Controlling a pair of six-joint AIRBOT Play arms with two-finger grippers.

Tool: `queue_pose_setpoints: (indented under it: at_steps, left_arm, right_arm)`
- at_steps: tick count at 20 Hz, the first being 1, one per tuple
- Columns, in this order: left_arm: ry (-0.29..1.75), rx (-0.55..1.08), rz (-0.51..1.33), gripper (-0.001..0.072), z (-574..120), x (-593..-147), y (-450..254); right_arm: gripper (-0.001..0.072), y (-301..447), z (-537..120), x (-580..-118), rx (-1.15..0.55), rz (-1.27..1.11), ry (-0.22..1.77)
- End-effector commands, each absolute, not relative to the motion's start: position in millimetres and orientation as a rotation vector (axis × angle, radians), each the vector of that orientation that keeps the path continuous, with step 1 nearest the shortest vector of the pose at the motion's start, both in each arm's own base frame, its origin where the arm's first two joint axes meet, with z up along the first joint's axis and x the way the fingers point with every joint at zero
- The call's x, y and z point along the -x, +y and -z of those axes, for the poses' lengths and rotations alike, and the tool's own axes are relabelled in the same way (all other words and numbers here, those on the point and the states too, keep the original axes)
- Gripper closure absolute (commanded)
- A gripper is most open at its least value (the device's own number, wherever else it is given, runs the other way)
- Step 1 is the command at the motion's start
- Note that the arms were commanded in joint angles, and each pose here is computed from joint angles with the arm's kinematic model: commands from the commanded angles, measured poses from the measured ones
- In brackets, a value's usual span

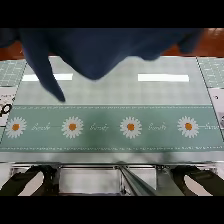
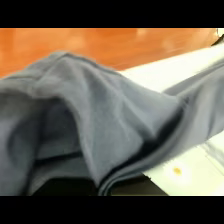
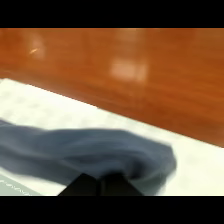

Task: Fold the shirts.

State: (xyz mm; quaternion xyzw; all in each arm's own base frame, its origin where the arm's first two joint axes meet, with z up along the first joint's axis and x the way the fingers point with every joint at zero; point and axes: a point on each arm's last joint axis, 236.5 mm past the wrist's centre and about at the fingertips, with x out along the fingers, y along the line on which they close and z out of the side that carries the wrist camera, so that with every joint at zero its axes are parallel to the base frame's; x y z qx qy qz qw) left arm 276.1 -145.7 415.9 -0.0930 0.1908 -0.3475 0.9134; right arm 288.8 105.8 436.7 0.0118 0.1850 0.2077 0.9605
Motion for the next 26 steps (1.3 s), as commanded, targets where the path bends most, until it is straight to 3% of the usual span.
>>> queue_pose_setpoints:
  at_steps: [1,4,8,12,19,23,24,25,26]
  left_arm:
    - [0.442,0.113,0.75,0.0688,-412,-207,-155]
    - [0.543,0.15,0.775,0.0689,-377,-186,-161]
    - [0.729,0.275,0.772,0.0688,-293,-196,-165]
    - [0.779,0.416,0.67,0.0689,-221,-266,-154]
    - [0.917,0.613,0.417,0.0688,-89,-429,-119]
    - [1.099,0.653,0.434,0.0688,-15,-450,-147]
    - [1.132,0.652,0.441,0.0659,-2,-449,-154]
    - [1.162,0.65,0.447,0.045,7,-445,-158]
    - [1.187,0.64,0.451,0.0205,12,-441,-157]
  right_arm:
    - [0.0677,84,-452,-221,0.028,-0.368,0.325]
    - [0.0677,85,-440,-202,0.032,-0.384,0.369]
    - [0.0678,88,-365,-231,0.025,-0.386,0.604]
    - [0.0678,85,-276,-295,-0.003,-0.327,0.766]
    - [0.0677,104,-122,-454,-0.074,-0.291,0.986]
    - [0.0676,111,-58,-502,-0.145,-0.256,1.071]
    - [0.0666,111,-46,-505,-0.159,-0.244,1.1]
    - [0.0524,108,-36,-505,-0.183,-0.228,1.128]
    - [0.0311,100,-32,-504,-0.193,-0.212,1.146]
